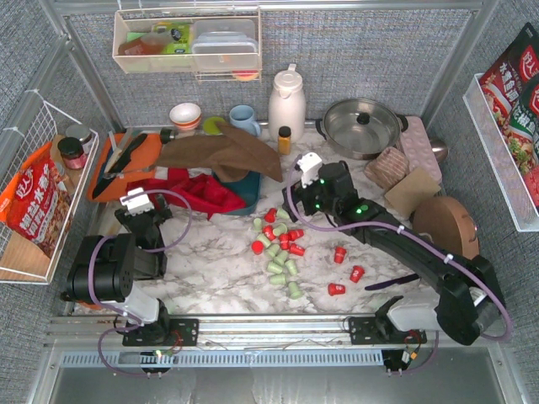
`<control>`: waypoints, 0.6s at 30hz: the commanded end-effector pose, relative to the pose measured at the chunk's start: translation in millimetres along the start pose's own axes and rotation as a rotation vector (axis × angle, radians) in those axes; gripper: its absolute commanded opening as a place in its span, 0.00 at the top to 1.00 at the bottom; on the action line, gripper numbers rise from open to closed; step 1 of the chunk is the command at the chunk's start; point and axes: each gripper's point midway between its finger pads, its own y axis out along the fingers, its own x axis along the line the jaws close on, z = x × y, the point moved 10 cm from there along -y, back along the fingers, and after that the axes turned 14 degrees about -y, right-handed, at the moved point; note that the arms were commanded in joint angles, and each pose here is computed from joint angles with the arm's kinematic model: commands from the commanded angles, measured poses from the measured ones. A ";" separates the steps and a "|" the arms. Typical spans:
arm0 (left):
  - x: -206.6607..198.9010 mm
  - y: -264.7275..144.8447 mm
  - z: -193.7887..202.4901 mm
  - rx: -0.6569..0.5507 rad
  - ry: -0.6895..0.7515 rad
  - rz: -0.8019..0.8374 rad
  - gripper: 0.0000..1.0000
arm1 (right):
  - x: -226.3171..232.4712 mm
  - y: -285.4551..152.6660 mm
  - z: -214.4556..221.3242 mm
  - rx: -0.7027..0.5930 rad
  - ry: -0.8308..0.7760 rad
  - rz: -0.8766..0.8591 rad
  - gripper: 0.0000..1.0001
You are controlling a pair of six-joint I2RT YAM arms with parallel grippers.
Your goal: Mix the coffee capsules in the storage basket
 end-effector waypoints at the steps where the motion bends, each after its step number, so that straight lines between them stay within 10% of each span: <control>1: -1.6 -3.2 -11.5 -0.068 -0.018 -0.015 0.01 | 5.6 8.7 -12.6 -0.032 -0.074 -0.054 0.07; 8: -26.8 -9.7 -75.7 -0.046 -0.127 -0.112 0.01 | 5.8 6.3 -16.3 0.041 -0.097 -0.030 0.07; 18: -68.8 -49.9 -127.3 0.055 -0.549 0.200 0.01 | -6.7 -13.5 -9.9 0.102 -0.144 0.121 0.05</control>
